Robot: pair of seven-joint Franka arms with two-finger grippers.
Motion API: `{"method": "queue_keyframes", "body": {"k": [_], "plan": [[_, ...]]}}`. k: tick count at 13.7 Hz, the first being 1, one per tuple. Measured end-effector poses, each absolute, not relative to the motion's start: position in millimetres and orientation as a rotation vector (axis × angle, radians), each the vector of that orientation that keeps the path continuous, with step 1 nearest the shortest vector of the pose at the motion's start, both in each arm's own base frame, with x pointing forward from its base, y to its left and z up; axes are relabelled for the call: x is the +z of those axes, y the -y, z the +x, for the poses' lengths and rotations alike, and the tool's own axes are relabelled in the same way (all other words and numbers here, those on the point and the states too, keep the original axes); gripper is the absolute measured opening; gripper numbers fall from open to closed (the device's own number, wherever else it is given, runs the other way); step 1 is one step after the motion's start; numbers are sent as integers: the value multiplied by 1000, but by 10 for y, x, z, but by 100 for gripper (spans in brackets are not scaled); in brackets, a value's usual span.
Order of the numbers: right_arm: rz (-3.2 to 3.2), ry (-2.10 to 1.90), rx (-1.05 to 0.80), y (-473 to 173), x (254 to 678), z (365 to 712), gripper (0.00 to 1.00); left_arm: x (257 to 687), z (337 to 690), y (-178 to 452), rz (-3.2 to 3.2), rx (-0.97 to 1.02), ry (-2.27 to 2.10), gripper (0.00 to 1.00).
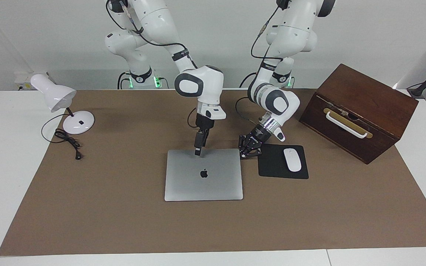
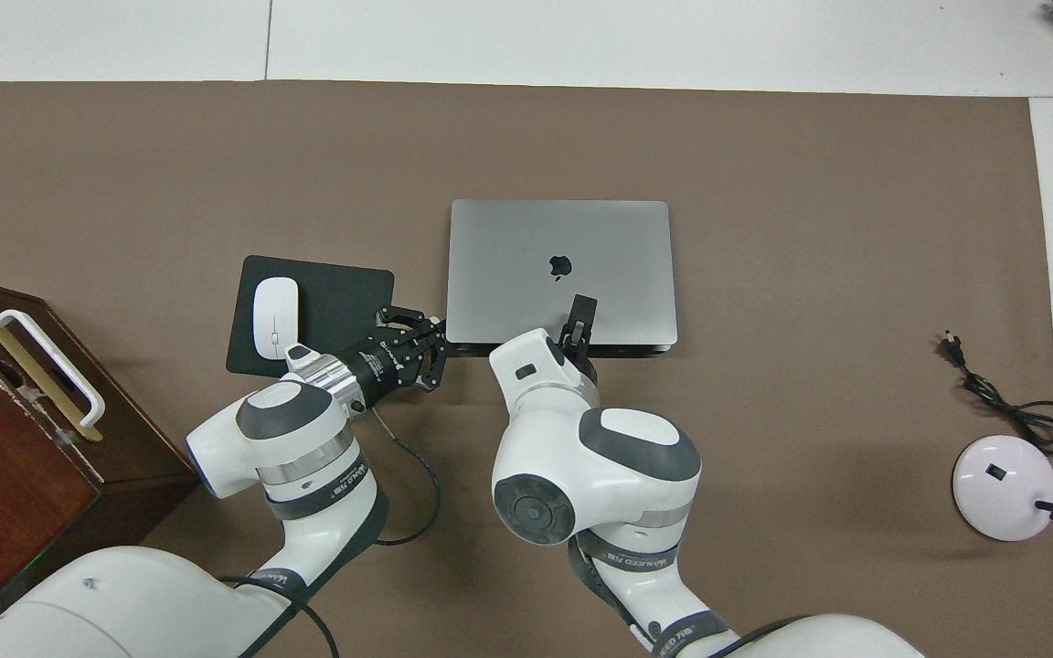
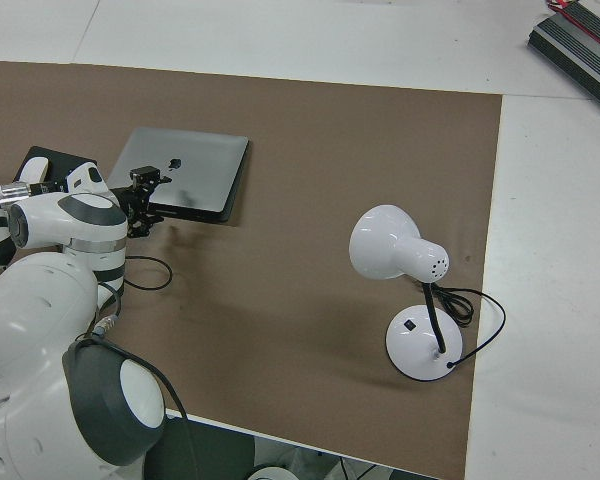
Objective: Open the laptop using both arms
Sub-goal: 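Lift the laptop lid's front edge upward with the right gripper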
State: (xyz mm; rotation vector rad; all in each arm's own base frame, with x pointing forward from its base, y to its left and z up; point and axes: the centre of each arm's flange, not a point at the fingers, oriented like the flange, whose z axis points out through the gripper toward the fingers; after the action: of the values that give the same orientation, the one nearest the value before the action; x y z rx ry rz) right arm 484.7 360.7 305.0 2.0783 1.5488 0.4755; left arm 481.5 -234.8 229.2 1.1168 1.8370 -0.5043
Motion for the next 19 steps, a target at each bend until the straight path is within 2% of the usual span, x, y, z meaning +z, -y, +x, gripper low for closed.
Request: {"method": "queue_keyframes", "body": {"k": [8,19], "plan": [[2068,-1531,473,-3516,3027,4989,100,2290,4814,2354,1169,-471,-1796,1],[2060,-1521,542,-3666,3240,5081,100,2289,4814,2355,1173,-468,-1792,1]]}}
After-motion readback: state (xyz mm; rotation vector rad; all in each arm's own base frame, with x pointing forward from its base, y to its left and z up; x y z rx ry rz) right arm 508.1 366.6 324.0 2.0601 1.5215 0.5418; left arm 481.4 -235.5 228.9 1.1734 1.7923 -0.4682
